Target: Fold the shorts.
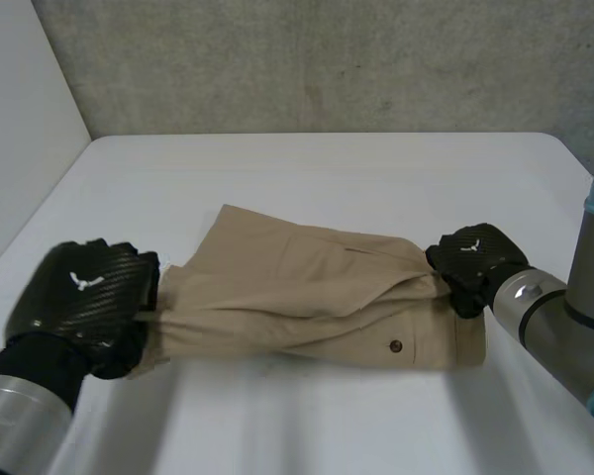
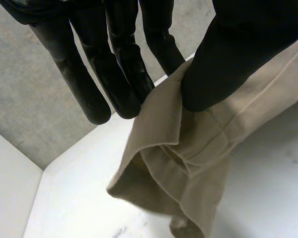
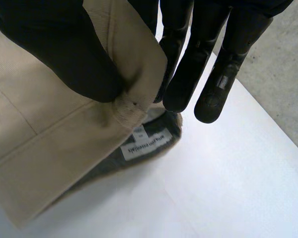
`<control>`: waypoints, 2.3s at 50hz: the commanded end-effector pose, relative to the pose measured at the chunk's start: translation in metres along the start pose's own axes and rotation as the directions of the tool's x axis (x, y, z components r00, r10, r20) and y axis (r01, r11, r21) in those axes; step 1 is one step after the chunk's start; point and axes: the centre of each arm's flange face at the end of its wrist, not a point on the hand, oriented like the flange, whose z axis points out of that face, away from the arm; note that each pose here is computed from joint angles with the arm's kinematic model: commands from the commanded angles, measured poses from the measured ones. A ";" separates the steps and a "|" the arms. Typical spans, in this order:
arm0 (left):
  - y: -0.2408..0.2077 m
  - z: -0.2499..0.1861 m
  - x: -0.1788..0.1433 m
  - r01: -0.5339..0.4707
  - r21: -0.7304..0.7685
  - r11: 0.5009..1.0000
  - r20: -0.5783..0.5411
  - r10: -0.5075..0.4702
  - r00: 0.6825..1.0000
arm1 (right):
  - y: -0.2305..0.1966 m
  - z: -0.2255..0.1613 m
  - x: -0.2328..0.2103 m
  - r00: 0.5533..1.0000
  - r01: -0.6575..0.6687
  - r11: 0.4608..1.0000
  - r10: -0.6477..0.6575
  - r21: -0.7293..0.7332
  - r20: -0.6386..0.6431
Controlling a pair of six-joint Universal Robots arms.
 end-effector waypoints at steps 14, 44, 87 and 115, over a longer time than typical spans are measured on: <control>0.001 0.016 -0.021 0.206 -0.081 0.975 -0.073 -0.212 0.975 | 0.001 -0.002 0.003 1.000 0.000 1.000 0.000 -0.008 -0.007; 0.031 0.027 -0.001 0.192 -0.227 0.955 -0.134 -0.226 0.965 | 0.004 -0.006 -0.003 1.000 0.003 1.000 -0.003 -0.013 0.007; 0.086 -0.011 0.072 -0.030 -0.266 0.963 -0.297 -0.052 0.954 | 0.008 0.040 0.001 0.983 -0.155 0.987 0.157 0.033 -0.092; 0.090 0.090 0.052 -0.123 -0.188 0.974 -0.051 0.115 0.992 | 0.010 0.034 -0.007 0.987 -0.146 0.989 0.148 0.025 -0.067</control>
